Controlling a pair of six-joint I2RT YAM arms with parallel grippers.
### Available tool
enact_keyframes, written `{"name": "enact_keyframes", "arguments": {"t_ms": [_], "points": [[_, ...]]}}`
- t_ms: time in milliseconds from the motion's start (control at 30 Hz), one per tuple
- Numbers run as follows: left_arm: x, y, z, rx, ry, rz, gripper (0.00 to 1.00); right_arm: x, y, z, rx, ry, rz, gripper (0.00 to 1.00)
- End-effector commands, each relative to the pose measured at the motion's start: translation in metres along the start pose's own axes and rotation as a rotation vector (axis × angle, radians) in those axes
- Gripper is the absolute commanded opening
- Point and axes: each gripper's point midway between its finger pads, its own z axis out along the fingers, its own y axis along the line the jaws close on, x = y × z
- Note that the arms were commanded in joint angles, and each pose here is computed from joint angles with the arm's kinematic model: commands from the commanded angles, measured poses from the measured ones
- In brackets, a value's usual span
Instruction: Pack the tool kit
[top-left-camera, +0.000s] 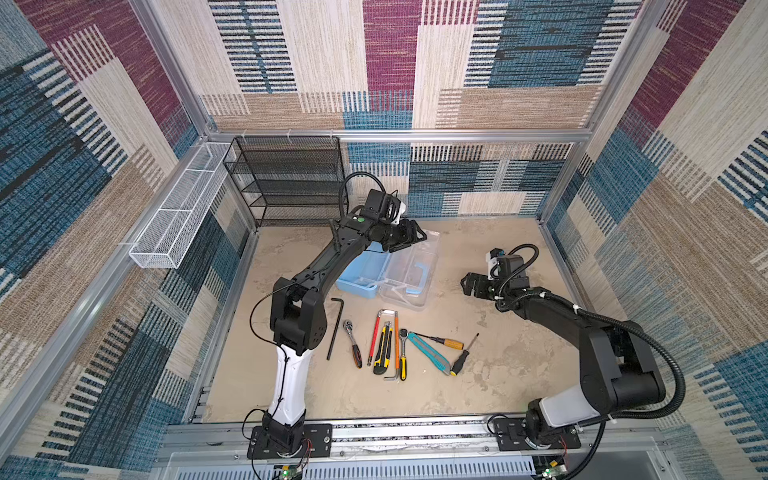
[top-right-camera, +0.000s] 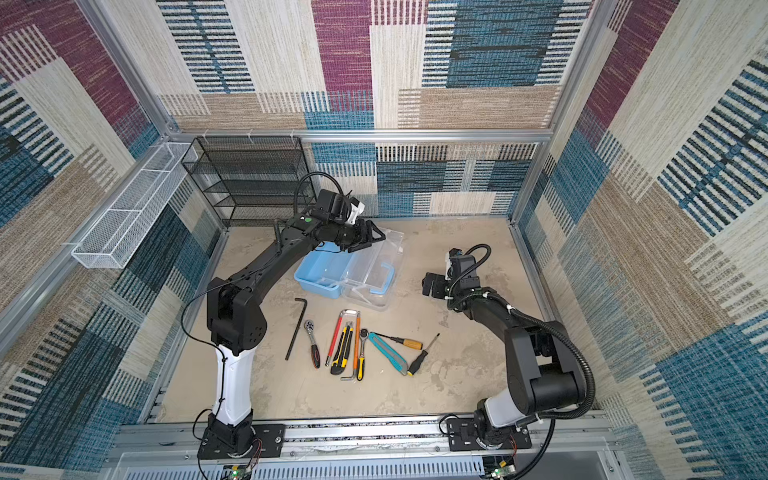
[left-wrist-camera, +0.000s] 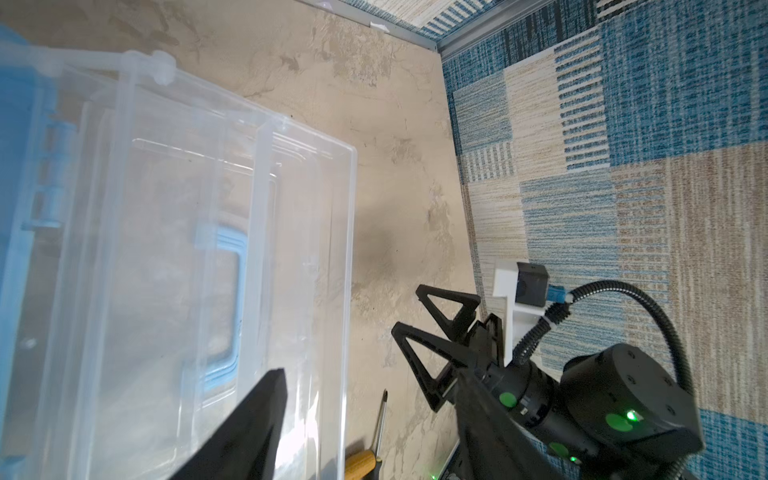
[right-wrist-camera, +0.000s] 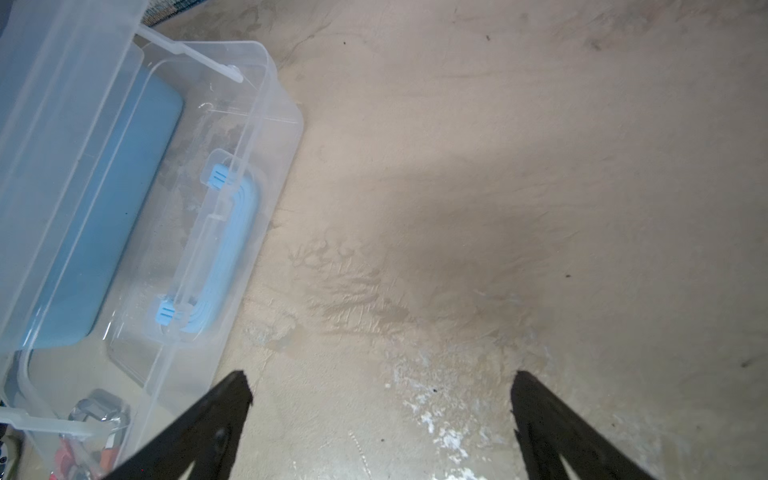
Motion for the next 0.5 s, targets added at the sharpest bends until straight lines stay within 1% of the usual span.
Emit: {"name": "enact_keyframes", "arguments": {"t_ms": [0, 133, 233, 367, 467], "points": [[-0.004, 0.021, -0.016, -0.059, -0.039, 0.036, 0.69, -0.004, 0.009, 0.0, -0.048, -0.016, 0.007, 1.0], [0.001, 0.051, -0.03, -0.107, -0.053, 0.008, 0.69, -0.006, 0.013, 0.002, -0.069, -0.014, 0.017, 1.0], [0.01, 0.069, -0.031, -0.145, -0.032, 0.003, 0.69, -0.005, 0.013, 0.006, -0.075, -0.004, 0.021, 1.0], [0.019, 0.081, -0.025, -0.165, -0.001, -0.016, 0.69, -0.005, 0.014, 0.008, -0.076, 0.002, 0.022, 1.0], [0.025, 0.083, -0.019, -0.153, 0.024, -0.037, 0.69, -0.006, 0.013, 0.007, -0.072, 0.0, 0.019, 1.0]]}}
